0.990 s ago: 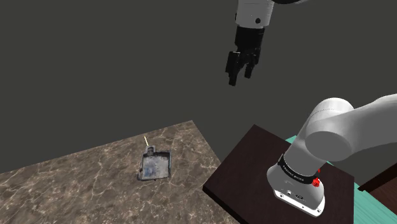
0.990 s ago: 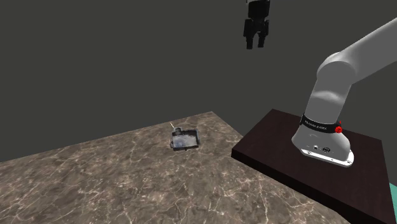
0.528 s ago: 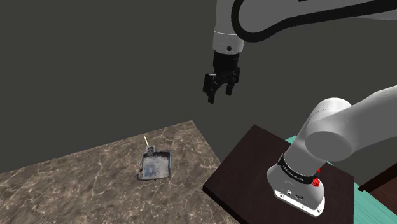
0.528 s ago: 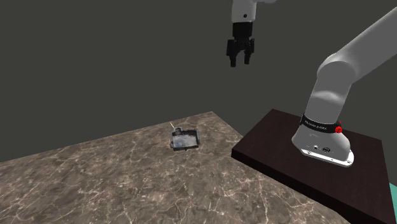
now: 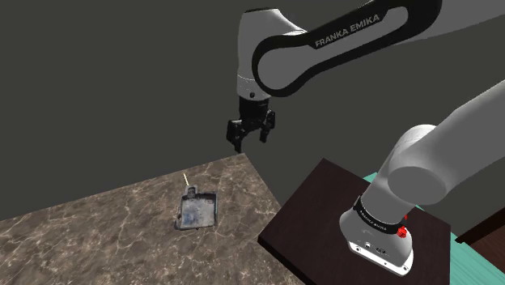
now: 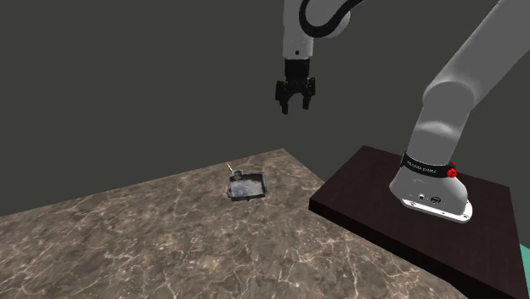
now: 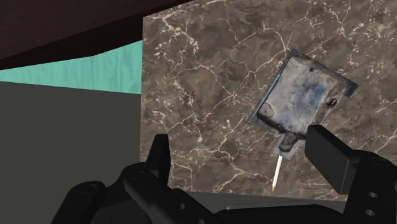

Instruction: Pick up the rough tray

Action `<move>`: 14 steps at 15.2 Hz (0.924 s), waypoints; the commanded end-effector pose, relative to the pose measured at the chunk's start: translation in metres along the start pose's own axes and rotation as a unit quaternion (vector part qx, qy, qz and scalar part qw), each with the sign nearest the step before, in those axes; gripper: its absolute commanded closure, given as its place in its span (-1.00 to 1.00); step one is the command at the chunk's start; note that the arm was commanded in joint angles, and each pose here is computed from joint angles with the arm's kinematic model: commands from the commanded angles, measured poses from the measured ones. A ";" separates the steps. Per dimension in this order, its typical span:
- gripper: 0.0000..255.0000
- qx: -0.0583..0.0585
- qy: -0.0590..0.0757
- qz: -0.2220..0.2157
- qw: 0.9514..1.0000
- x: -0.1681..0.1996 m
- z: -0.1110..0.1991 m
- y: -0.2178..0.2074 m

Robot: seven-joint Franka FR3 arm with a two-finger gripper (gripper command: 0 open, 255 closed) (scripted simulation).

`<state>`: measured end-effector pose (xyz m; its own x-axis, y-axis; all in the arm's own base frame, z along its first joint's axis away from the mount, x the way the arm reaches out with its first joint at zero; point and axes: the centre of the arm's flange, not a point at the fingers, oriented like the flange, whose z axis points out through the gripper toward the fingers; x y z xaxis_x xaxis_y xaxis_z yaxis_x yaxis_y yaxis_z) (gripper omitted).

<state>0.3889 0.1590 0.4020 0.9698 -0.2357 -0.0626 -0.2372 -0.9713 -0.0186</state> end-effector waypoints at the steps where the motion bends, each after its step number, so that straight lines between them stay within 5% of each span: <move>1: -1.00 0.001 0.002 0.011 1.000 0.009 0.019 -0.012; 14: -1.00 0.005 0.012 0.075 0.997 0.086 0.143 -0.100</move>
<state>0.4812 0.2350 0.2675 0.9283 -0.3693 -0.0441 -0.3704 -0.9286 -0.0208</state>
